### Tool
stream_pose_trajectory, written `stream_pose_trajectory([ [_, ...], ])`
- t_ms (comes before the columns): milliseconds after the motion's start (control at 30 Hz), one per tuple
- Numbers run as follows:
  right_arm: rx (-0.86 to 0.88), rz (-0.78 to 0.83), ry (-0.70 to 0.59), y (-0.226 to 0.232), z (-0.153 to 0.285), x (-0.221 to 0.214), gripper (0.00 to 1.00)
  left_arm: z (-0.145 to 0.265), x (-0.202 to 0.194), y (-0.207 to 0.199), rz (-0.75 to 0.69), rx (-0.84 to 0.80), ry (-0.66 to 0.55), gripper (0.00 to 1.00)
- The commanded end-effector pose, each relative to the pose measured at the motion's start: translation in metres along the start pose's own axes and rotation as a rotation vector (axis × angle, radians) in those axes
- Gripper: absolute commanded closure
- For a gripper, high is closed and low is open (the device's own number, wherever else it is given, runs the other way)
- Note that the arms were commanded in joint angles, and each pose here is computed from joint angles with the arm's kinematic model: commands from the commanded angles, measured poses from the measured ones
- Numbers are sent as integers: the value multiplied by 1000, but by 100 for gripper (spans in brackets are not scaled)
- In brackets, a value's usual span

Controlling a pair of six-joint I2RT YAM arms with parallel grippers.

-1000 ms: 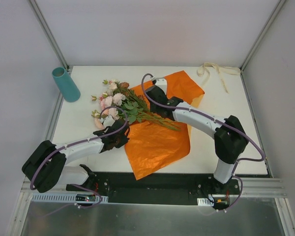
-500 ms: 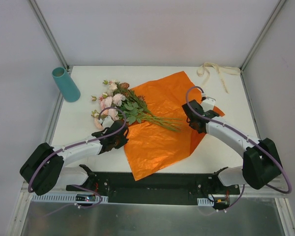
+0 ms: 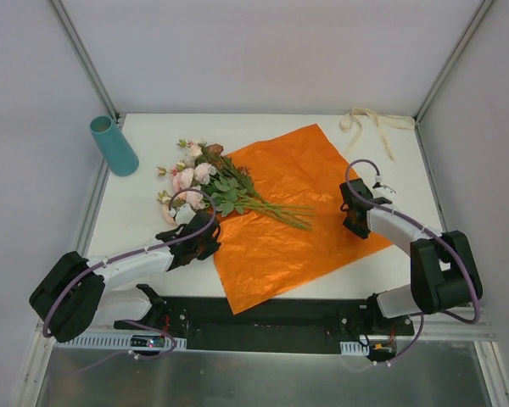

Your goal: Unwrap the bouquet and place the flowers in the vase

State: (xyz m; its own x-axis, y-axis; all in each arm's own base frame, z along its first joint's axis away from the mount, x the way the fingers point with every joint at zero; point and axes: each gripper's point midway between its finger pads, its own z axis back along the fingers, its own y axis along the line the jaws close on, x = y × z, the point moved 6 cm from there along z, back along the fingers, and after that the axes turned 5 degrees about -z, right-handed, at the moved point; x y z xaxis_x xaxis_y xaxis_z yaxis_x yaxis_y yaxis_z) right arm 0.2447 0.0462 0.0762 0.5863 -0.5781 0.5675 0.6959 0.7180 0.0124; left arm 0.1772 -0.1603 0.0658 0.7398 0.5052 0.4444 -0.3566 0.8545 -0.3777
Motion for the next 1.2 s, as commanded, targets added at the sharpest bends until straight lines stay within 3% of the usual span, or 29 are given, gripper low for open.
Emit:
stream_pose_trajectory([
  [0, 83, -33, 7, 12, 4, 3, 66, 9, -1, 18, 26, 41, -39, 100],
  [233, 228, 35, 37, 26, 31, 8, 65, 18, 6, 16, -33, 54, -53, 100],
  [333, 413, 104, 47, 44, 59, 8, 61, 19, 8, 19, -48, 63, -64, 96],
  [400, 559, 161, 67, 58, 77, 4, 59, 23, 11, 17, -76, 70, -62, 71],
  [467, 669, 206, 72, 71, 93, 0, 57, 31, 16, 19, -80, 95, -74, 53],
  [700, 916, 431, 119, 118, 120, -30, 56, 75, 57, 3, -137, 14, -225, 21],
  [800, 947, 537, 130, 135, 120, -41, 55, 91, 72, -6, -204, -32, -257, 2],
  [933, 998, 634, 158, 152, 116, -54, 54, 93, 80, -10, -219, -51, -230, 1],
  [1167, 1046, 724, 230, 170, 113, -71, 58, 85, 81, -23, -203, -157, -5, 2],
])
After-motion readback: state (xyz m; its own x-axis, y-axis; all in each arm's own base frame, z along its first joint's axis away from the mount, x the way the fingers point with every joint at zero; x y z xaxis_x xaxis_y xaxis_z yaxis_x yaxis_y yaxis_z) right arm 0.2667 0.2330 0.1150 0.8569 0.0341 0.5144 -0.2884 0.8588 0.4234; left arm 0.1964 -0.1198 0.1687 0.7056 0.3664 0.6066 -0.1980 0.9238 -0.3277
